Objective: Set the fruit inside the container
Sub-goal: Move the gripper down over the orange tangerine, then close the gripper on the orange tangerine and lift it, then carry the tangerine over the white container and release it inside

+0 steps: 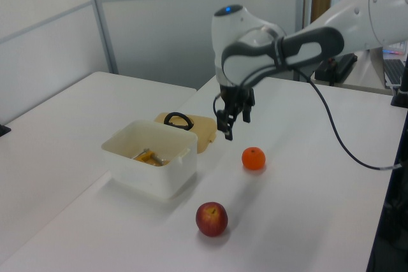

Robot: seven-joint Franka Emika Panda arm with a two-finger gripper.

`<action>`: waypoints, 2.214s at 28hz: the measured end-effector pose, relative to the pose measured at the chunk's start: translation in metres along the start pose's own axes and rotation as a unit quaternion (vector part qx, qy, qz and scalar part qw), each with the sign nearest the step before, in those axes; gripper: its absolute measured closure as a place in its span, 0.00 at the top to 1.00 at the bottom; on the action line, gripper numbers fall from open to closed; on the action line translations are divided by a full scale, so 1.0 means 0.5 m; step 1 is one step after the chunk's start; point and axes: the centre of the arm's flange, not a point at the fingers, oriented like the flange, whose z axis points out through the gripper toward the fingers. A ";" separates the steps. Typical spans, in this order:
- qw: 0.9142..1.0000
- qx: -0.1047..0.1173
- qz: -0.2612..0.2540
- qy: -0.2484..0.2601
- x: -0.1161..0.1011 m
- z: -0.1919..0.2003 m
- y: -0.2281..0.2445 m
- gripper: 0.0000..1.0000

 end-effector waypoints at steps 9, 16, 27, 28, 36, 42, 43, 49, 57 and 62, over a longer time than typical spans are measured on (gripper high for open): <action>0.999 -0.030 -0.023 0.015 -0.033 0.125 0.010 1.00; 0.998 -0.050 -0.017 0.026 -0.028 0.179 0.065 1.00; 0.996 -0.074 -0.044 0.004 -0.025 0.269 0.067 1.00; 0.996 -0.075 -0.046 0.004 -0.025 0.270 0.066 1.00; 0.996 -0.080 -0.049 0.007 -0.024 0.263 0.067 0.79; 0.997 -0.062 -0.019 0.044 -0.009 0.189 0.073 0.79; 0.997 -0.053 -0.009 0.053 -0.005 0.168 0.074 0.79; 0.992 0.011 0.053 0.116 0.037 0.003 0.077 0.79; 0.978 0.053 0.122 0.158 0.093 -0.083 -0.018 0.79; 0.968 0.073 0.148 0.188 0.132 -0.049 -0.128 0.79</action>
